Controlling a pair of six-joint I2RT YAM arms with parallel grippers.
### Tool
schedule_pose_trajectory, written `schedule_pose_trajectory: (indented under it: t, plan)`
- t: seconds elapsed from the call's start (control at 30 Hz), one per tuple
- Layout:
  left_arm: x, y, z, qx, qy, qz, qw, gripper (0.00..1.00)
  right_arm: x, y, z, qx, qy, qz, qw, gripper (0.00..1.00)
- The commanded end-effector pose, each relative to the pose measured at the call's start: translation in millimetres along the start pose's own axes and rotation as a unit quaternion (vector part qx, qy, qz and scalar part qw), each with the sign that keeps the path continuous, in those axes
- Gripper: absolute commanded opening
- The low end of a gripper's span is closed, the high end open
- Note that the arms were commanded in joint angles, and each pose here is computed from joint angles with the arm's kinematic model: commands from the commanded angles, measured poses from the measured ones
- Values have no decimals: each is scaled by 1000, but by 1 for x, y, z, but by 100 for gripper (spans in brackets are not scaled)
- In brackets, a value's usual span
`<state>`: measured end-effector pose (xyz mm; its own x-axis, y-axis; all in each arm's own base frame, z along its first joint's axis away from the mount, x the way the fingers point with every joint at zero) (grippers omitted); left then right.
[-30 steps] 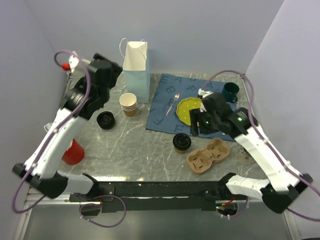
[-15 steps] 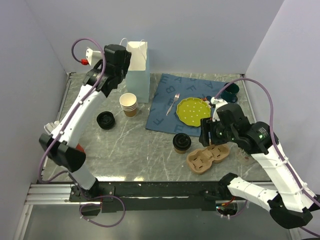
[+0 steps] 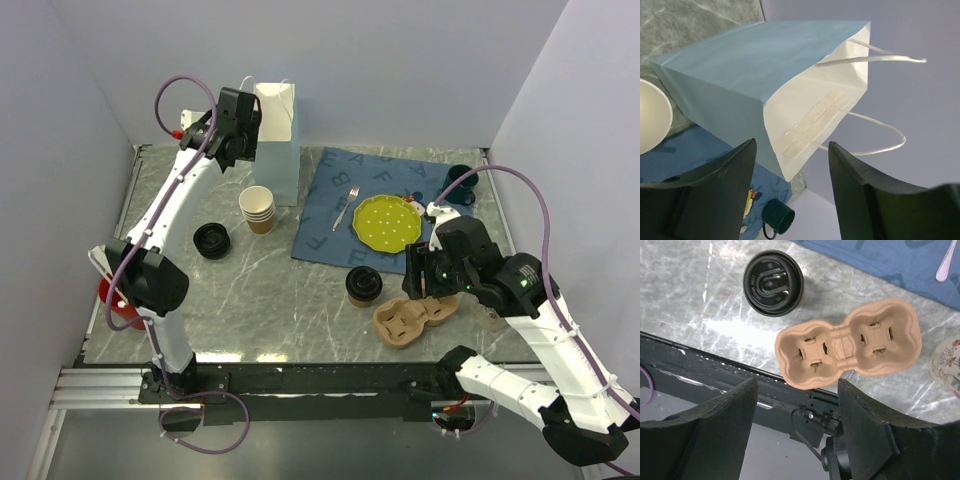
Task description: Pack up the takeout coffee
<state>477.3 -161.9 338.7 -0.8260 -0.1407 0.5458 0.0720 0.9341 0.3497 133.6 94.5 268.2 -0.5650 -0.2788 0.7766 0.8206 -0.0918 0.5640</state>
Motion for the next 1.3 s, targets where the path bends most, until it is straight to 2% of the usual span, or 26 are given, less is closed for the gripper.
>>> schedule_pose_trajectory:
  t: [0.0, 0.23, 0.33, 0.43, 0.47, 0.63, 0.67, 0.7, 0.97, 1.1, 1.27]
  plan:
    - [-3, -2, -7, 29, 1, 32, 999, 62, -2, 3, -2, -9, -6, -17, 1000, 72]
    - [-26, -16, -4, 24, 3, 43, 999, 61, -5, 2, -5, -10, -16, -18, 1000, 72]
    - [-34, -21, -4, 27, -1, 51, 998, 56, -5, 3, -7, -9, -20, -20, 1000, 72]
    - [-40, -24, -4, 23, -6, 56, 998, 45, -5, 5, -8, -10, -27, -23, 999, 72]
    - [-40, -24, -6, 17, -13, 56, 998, 35, -5, 5, -8, -10, -29, -22, 999, 72]
    - [-29, -17, -25, 13, -56, 51, 997, 12, -5, 4, -9, -8, -30, -23, 999, 72]
    - [-27, -15, -32, 9, -72, 49, 996, 3, -5, 4, -9, -8, -30, -23, 999, 72]
    - [-26, -14, -34, 7, -78, 50, 996, 1, -5, 4, -9, -7, -30, -23, 999, 72]
    - [0, -24, -71, -33, -189, 104, 976, 1, -3, 13, -5, 3, -25, -31, 999, 72]
    - [20, -34, -82, -62, -236, 150, 958, 1, -1, 19, -3, 2, -20, -44, 999, 73]
    - [63, -26, -97, -104, -314, 157, 930, 1, 5, 27, -1, -2, -21, -62, 998, 73]
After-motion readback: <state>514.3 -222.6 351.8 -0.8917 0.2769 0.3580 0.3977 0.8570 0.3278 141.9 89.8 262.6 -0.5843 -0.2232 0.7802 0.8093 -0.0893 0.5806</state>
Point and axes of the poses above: each gripper's point midway between its finger pads, its own x axis back along the fingers, its own z axis along the line the jaws close on, y = z × x, the point moved 3 cm from there along x, back along the fingers, and after that the axes turned 11 degrees about -x, right-handed, at the moved point
